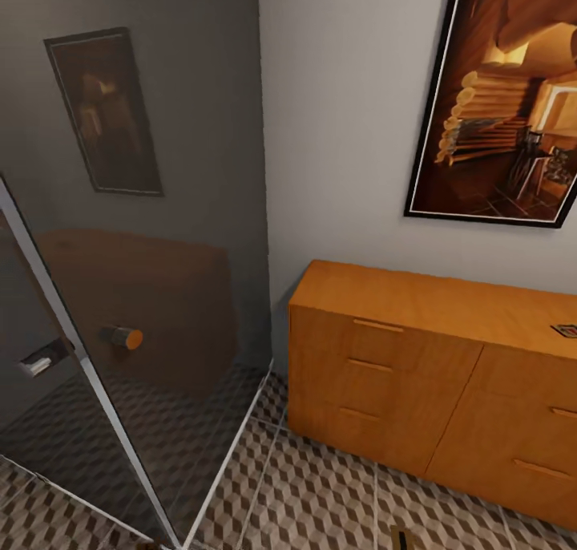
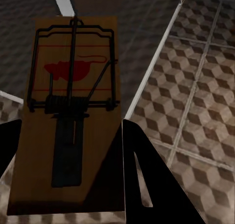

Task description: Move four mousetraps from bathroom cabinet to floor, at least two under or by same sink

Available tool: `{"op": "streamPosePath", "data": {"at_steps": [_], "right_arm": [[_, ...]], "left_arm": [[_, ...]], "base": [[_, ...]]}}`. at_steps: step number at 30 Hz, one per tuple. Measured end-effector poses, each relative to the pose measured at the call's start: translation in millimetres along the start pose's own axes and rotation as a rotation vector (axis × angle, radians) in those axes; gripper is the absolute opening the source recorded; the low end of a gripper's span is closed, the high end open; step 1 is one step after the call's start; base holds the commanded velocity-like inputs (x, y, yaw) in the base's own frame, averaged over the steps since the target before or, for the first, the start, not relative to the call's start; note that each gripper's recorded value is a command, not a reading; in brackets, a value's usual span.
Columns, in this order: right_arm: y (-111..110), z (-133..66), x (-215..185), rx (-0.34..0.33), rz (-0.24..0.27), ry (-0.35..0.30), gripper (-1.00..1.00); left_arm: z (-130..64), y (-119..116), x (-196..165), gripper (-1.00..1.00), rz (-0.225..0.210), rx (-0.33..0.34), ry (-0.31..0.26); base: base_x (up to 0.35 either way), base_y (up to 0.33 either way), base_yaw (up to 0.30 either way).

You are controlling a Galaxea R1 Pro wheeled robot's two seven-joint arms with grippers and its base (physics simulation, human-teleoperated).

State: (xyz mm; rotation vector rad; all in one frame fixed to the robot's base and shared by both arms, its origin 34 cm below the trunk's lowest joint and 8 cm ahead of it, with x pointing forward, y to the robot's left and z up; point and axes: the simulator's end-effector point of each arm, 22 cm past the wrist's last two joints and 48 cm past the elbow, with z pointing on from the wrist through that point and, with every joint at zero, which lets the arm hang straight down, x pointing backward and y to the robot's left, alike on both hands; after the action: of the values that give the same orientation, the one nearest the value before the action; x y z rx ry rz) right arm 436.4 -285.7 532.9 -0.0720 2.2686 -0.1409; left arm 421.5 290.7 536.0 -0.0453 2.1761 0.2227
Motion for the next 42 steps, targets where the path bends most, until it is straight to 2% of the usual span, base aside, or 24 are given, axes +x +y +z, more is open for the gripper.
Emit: {"op": "streamPosePath", "data": {"at_steps": [42], "right_arm": [[0.0,0.1,0.0,0.0,0.0,0.0,-1.0]], "left_arm": [[0.0,-0.1,0.2,-1.0,0.0,0.0,0.001]], "base": [[-0.016,0.0,0.285]]}}
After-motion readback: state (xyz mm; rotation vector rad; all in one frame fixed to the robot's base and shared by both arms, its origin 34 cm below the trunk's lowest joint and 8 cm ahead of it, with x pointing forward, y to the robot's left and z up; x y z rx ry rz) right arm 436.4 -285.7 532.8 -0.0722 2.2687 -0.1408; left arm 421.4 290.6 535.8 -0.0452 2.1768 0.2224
